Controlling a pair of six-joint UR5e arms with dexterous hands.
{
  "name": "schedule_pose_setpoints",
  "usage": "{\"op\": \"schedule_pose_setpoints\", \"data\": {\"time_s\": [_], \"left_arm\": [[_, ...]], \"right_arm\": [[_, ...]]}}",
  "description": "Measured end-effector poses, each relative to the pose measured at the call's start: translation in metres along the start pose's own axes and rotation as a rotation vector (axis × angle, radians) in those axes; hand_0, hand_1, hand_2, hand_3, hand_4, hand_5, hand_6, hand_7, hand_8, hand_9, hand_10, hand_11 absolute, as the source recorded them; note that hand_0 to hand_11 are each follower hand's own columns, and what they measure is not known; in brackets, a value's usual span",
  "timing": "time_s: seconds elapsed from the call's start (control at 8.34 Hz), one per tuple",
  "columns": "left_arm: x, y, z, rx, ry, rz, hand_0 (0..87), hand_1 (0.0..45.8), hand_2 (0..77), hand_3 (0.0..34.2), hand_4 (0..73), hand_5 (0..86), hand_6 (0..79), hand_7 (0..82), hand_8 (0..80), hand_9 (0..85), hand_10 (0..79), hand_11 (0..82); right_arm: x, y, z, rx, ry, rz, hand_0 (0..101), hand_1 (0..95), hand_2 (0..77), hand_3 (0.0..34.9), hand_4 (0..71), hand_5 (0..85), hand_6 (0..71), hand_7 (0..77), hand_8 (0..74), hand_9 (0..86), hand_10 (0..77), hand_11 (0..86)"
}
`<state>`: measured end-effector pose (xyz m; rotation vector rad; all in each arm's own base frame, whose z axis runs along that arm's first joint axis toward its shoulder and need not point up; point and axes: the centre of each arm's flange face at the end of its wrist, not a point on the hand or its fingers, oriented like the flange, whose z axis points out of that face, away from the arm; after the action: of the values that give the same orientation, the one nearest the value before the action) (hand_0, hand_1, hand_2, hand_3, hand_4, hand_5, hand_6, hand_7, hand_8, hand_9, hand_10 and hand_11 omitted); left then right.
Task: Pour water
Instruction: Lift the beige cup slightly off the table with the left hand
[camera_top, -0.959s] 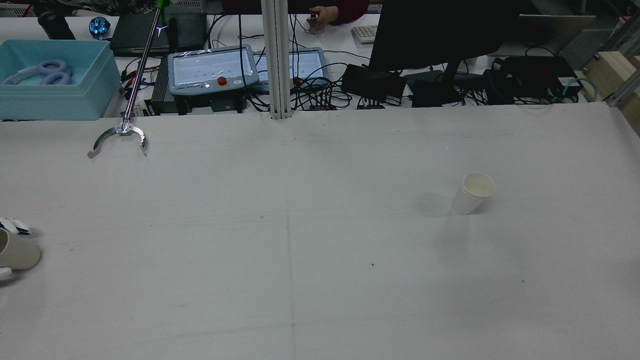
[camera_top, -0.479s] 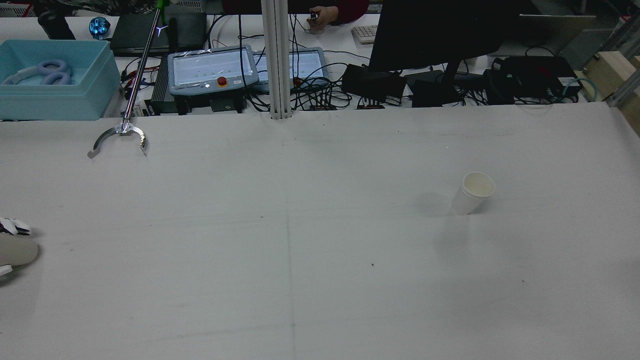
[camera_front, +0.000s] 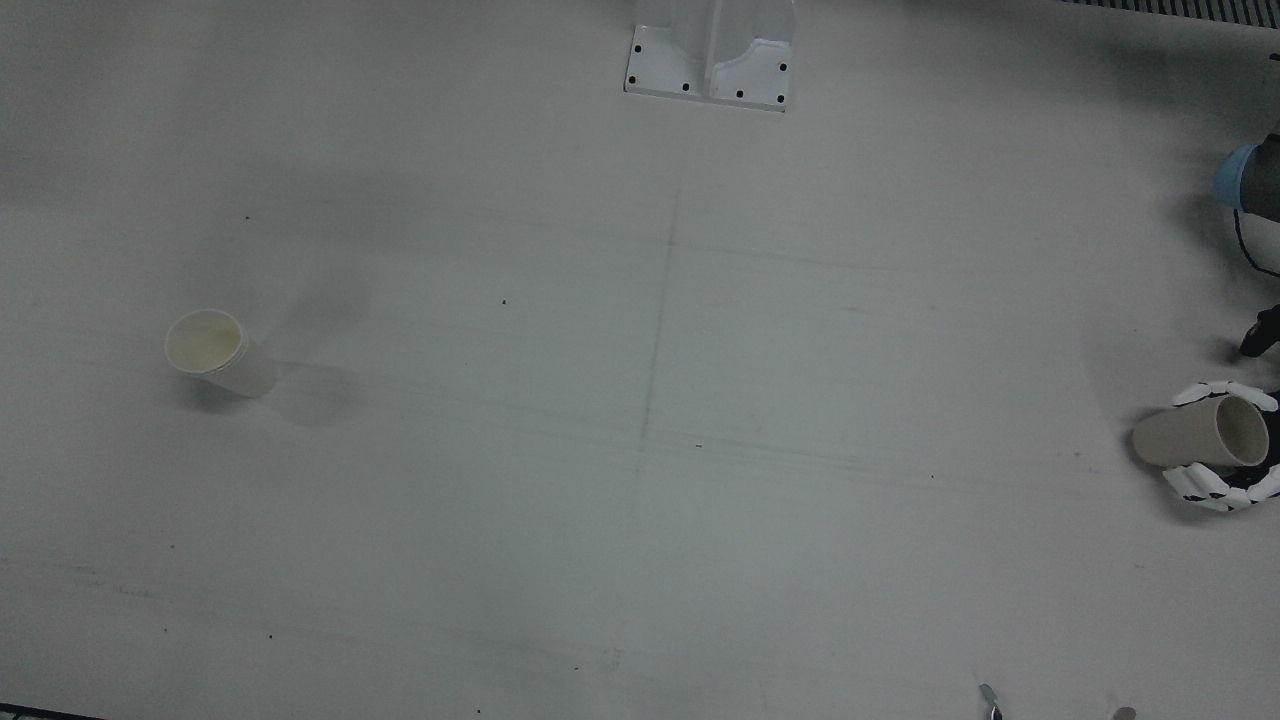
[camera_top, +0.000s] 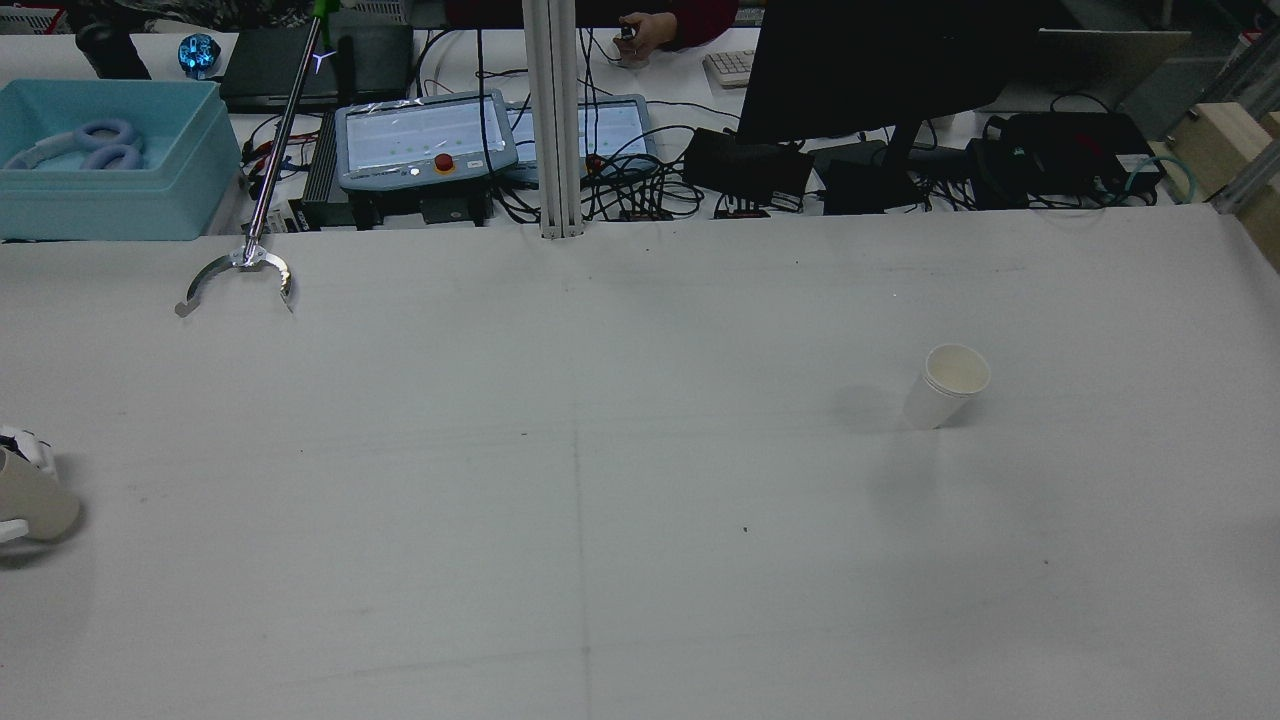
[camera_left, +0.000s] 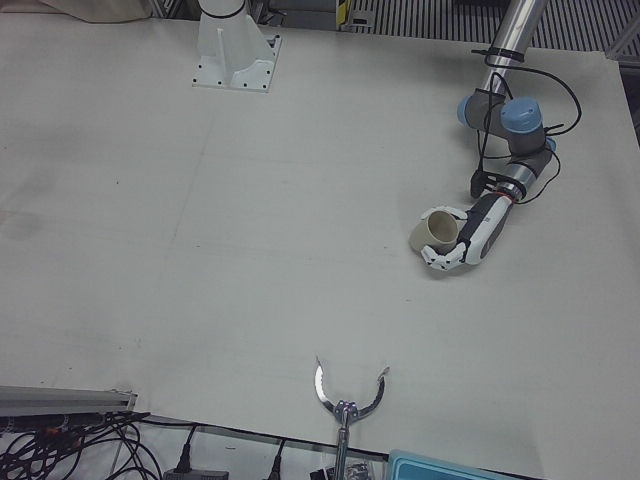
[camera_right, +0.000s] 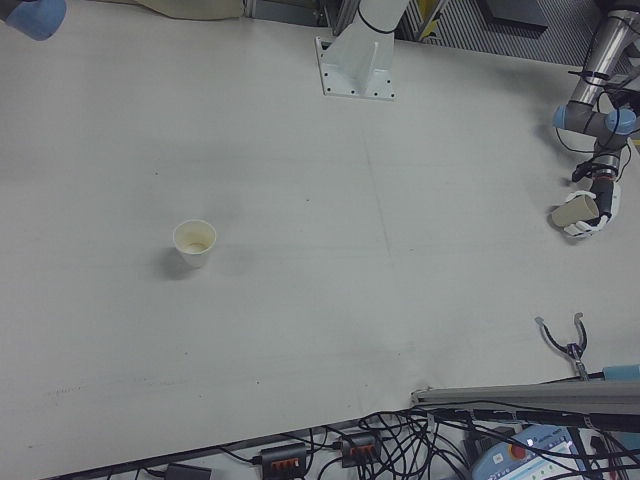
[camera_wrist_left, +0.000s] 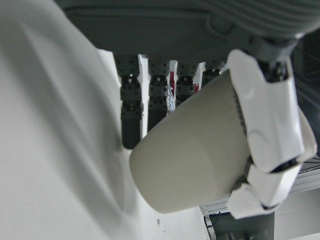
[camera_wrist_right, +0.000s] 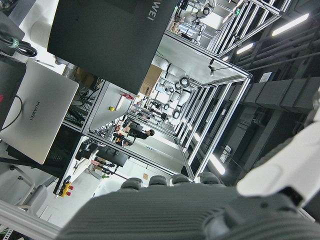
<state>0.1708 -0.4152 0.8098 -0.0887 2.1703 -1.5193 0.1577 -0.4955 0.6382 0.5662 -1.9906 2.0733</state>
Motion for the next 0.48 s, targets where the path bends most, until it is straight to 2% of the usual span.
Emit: {"op": "schedule_pose_setpoints", "data": {"time_s": [0.12,0.24,0.36,0.48], "left_arm": [[0.0006,0.0013,0.0009,0.004,-0.002,-0.004,50.2,24.5,31.1,0.0,20.7,49.6,32.2,49.6,34.4,46.4,40.4,38.7],[0.0014,0.0020,0.0013,0.006,0.000,-0.007,50.6,24.5,31.1,0.1,20.7,49.6,33.3,53.5,34.9,46.4,39.8,58.9],[0.0026,0.0029,0.0021,0.005,0.003,-0.012,52.4,24.5,31.1,0.0,19.6,57.8,32.2,52.4,32.7,44.2,36.0,60.0],[0.0050,0.0049,0.0041,0.003,0.009,-0.017,52.4,18.5,32.2,0.0,19.6,57.8,32.2,51.8,32.7,44.2,36.0,60.0]], "right_arm": [[-0.0001,0.0000,0.0000,0.000,-0.001,0.000,24,8.7,19.1,0.0,1.1,0.0,0.5,0.5,0.5,0.5,0.0,0.5],[-0.0006,-0.0002,0.0000,0.001,-0.002,0.000,24,8.7,19.1,0.0,0.0,0.0,0.0,0.5,0.5,0.5,0.0,0.5],[-0.0008,-0.0003,0.0000,0.001,-0.003,0.000,24,8.7,19.1,0.0,0.0,0.0,0.0,0.5,0.0,0.5,0.0,0.5],[-0.0008,-0.0006,-0.0001,0.002,-0.003,0.000,24,8.7,19.1,0.0,0.0,0.0,0.5,0.5,0.5,0.5,0.0,0.5]]}}
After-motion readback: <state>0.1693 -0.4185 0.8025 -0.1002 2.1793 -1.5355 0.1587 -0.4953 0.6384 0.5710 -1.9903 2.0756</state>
